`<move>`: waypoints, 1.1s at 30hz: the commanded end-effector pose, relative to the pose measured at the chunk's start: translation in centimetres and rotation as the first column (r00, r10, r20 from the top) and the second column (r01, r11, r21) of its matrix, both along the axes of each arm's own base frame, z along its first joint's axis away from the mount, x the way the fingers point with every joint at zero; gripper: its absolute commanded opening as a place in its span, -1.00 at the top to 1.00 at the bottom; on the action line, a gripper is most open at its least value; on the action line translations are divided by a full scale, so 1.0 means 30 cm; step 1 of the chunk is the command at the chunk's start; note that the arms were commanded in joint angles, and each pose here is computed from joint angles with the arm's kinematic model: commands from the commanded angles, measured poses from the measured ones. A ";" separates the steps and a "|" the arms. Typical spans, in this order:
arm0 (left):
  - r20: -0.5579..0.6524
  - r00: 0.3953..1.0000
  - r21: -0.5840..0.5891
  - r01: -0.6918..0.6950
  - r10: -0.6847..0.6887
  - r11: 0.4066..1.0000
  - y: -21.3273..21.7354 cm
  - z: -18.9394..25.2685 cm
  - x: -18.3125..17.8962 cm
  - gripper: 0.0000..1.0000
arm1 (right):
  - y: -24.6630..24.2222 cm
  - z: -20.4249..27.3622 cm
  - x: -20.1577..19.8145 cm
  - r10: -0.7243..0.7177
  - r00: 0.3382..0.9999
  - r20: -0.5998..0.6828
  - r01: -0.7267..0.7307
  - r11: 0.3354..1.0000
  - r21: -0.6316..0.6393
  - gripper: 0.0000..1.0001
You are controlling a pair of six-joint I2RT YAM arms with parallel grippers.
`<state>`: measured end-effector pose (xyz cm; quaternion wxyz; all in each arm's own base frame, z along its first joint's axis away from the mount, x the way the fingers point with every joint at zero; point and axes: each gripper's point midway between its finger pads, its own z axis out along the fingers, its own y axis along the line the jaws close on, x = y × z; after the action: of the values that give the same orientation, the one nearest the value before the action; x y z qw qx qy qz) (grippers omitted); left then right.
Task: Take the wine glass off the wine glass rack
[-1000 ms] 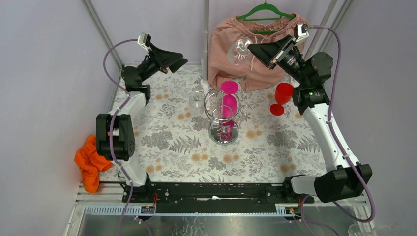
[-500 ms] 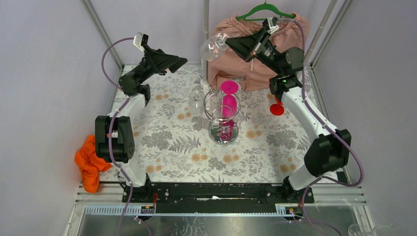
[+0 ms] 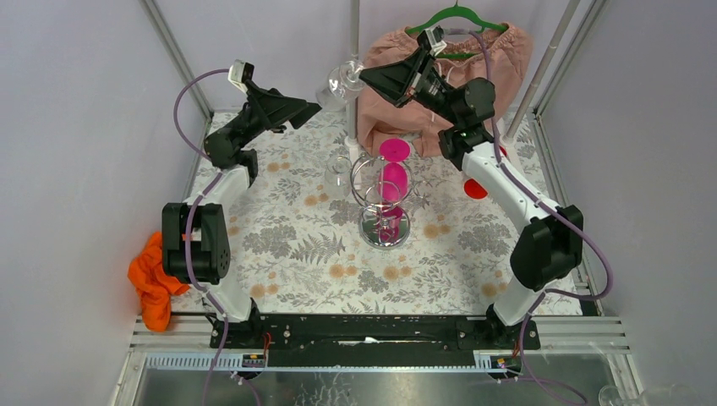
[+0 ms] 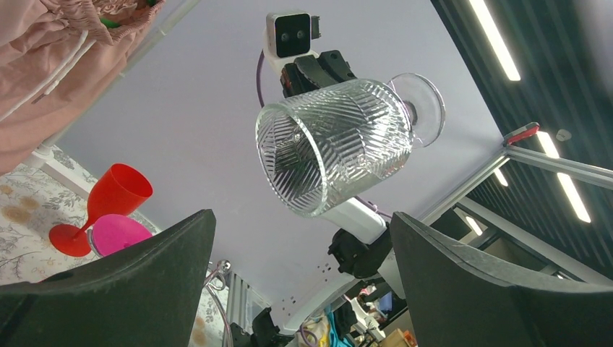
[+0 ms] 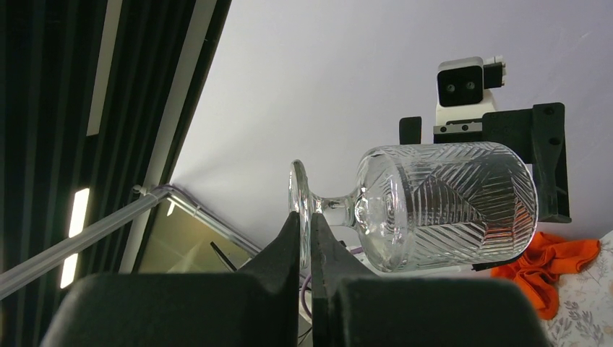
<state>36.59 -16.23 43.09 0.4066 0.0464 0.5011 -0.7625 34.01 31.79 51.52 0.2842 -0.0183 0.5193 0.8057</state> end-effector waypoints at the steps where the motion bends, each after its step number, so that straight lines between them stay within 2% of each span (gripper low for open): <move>1: 0.148 0.989 -0.004 -0.012 0.013 1.000 -0.001 0.070 -0.061 -0.98 | 0.016 0.133 -0.101 0.017 0.989 0.150 -0.026 0.998 0.060 1.00; 12: 0.188 0.982 -0.006 -0.004 0.005 1.000 -0.001 0.125 -0.111 -0.97 | 0.077 0.046 -0.065 0.049 0.993 0.107 -0.054 0.997 0.050 1.00; 19: 0.215 0.977 -0.012 0.018 -0.015 1.000 -0.025 0.155 -0.183 -0.96 | 0.086 0.029 -0.053 0.057 0.993 0.099 -0.063 0.996 0.058 1.00; 22: 0.226 0.974 -0.017 0.024 -0.020 1.000 -0.031 0.172 -0.212 -0.77 | 0.088 0.020 -0.047 0.066 0.994 0.090 -0.073 0.995 0.068 1.00; 28: 0.246 0.969 -0.035 0.028 -0.019 0.999 -0.034 0.202 -0.263 -0.12 | 0.101 -0.028 -0.038 0.117 0.992 0.046 -0.121 0.988 0.098 1.00; 33: 0.266 0.964 -0.041 0.018 -0.007 0.999 -0.033 0.224 -0.288 -0.03 | 0.117 -0.076 -0.041 0.154 0.988 0.026 -0.155 0.984 0.086 1.00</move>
<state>31.47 -16.98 47.20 0.4304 0.0915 0.4709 -0.7647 32.79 34.84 50.18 0.2262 -0.0426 0.4859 0.8432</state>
